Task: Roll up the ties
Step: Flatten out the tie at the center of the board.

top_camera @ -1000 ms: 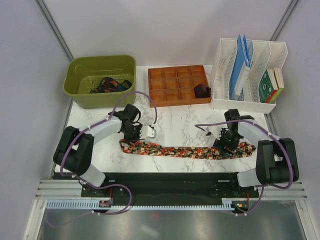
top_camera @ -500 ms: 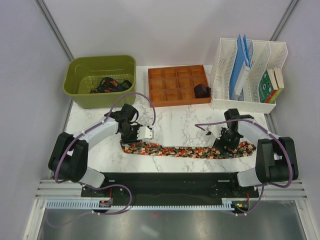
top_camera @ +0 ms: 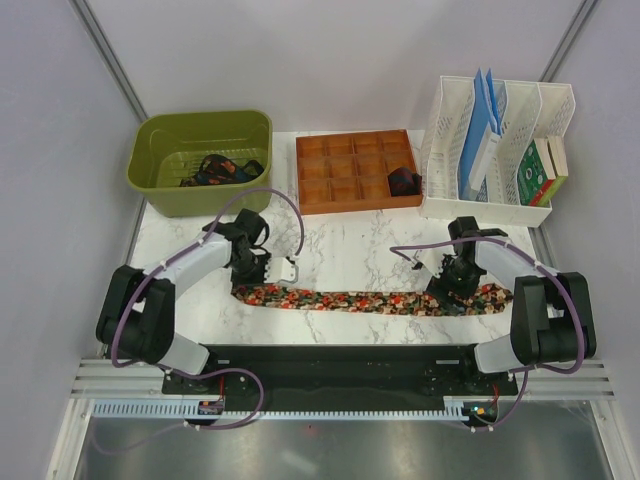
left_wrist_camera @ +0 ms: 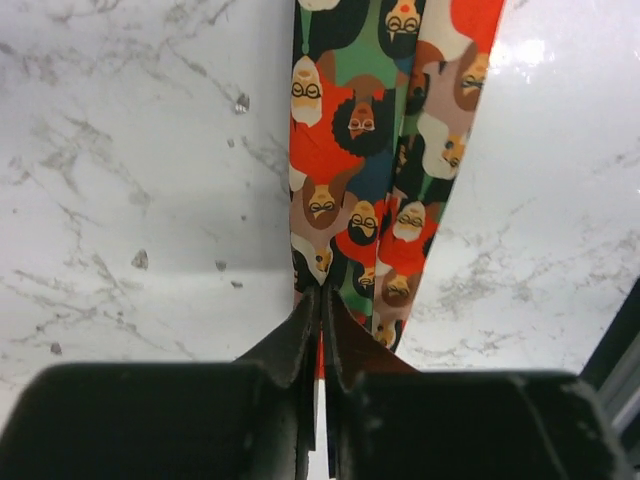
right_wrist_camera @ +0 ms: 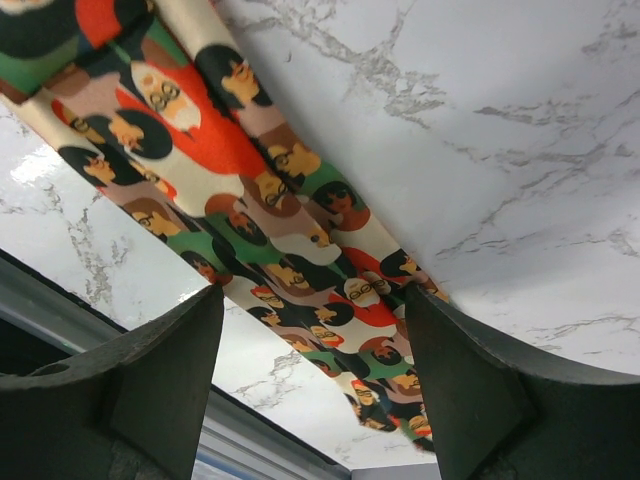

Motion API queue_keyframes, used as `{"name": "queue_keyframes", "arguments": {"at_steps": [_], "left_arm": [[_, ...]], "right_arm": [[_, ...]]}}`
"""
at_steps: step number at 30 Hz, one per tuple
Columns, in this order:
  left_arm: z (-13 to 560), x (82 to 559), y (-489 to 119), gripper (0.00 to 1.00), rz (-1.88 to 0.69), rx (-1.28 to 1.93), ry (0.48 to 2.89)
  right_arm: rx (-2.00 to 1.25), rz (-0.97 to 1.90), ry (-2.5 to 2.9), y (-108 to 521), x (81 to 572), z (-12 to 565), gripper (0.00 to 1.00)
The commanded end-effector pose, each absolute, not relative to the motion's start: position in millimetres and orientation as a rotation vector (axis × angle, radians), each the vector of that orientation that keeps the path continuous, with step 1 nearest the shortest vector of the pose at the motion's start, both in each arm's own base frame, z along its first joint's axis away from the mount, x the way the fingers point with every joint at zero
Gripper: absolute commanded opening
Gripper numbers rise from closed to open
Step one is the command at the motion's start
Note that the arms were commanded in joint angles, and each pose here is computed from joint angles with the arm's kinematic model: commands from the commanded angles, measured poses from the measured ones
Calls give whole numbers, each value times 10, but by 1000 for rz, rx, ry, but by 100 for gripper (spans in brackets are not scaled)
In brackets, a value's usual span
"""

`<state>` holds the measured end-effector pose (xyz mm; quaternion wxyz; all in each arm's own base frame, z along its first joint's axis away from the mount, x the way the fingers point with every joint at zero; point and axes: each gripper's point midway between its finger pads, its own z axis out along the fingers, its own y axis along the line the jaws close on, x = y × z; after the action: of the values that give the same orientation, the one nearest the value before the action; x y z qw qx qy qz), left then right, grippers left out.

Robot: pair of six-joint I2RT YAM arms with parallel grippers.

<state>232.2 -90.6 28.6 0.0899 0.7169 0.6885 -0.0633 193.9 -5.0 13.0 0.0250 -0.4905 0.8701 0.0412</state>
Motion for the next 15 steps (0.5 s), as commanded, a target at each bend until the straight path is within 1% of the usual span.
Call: {"name": "queue_keyframes", "arguments": {"at_steps": [1,8,11,15], "left_arm": [[589,2267,-796,2,-197,2123,1997],[572,2085,-642,2,-213,2116,2019],[470,2080,-556,2,-204,2118,2053],[292,2138,-400,2,-129,2130,2090]], "right_arm": [[-1500,153,2700,-37,1961,49,81],[-1500,157,2702,-31,1953,43,82],[-1499,162,2706,-29,1941,31,81],[-1507,154,2709,-44,1926,22,79]]}}
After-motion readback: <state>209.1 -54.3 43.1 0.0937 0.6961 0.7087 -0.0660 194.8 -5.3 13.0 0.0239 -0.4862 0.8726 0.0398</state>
